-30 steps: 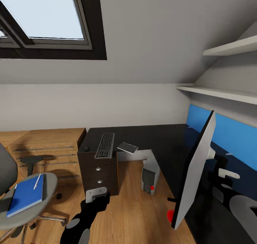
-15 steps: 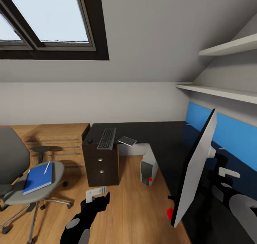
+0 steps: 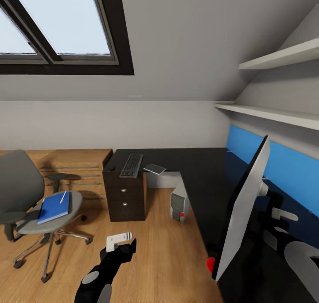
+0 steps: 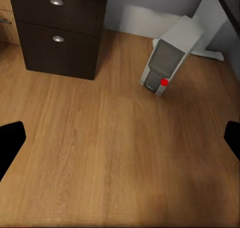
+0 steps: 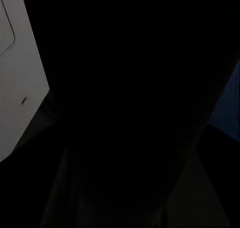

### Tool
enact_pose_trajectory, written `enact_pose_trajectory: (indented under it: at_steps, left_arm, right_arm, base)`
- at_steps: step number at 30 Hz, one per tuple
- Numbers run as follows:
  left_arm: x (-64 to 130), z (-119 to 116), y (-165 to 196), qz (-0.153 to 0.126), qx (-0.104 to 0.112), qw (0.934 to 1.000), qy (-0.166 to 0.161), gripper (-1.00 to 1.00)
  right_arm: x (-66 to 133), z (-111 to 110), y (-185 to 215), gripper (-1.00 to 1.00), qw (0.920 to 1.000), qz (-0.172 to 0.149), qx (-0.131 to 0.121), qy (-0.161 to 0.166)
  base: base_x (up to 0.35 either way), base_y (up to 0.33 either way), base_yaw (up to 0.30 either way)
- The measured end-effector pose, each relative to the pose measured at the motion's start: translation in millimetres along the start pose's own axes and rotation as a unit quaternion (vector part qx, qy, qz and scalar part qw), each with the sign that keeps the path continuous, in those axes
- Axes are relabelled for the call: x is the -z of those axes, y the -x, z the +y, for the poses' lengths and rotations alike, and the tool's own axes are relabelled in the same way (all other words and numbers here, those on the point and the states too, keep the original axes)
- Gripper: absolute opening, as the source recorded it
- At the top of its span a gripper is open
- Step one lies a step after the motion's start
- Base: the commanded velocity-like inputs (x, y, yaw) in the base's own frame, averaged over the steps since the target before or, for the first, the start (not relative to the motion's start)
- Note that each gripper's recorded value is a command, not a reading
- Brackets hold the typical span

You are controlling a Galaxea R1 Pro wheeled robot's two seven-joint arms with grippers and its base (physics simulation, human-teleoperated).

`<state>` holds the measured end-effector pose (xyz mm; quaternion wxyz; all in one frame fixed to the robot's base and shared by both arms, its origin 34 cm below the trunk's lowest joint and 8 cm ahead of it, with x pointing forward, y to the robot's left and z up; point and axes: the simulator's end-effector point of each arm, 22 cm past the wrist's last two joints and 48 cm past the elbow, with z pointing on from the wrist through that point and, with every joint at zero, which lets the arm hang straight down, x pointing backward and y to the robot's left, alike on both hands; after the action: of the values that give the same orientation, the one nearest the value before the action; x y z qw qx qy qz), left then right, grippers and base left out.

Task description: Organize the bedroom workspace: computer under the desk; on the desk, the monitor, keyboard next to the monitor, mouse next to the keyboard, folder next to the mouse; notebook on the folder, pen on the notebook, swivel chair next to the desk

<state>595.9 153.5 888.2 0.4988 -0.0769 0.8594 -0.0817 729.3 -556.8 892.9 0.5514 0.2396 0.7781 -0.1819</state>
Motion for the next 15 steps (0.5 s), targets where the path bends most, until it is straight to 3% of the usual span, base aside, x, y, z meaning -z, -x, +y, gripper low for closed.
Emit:
enact_pose_trajectory:
  at_steps: [7, 15]
  left_arm:
    - [0.2, 0.4, 0.3, -0.001, -0.001, 1.0000, 0.001, 1.00]
    - [0.3, 1.2, 0.7, -0.002, -0.001, 1.0000, 0.002, 1.00]
  right_arm:
    - [0.2, -0.2, 0.4, -1.00, 1.0000, -0.001, 0.000, 0.000]
    - [0.3, -0.1, 0.1, -1.00, 1.0000, 0.000, 0.000, 0.000]
  base:
    - [-0.143, -0.302, 0.000]
    - [-0.016, -0.341, 0.000]
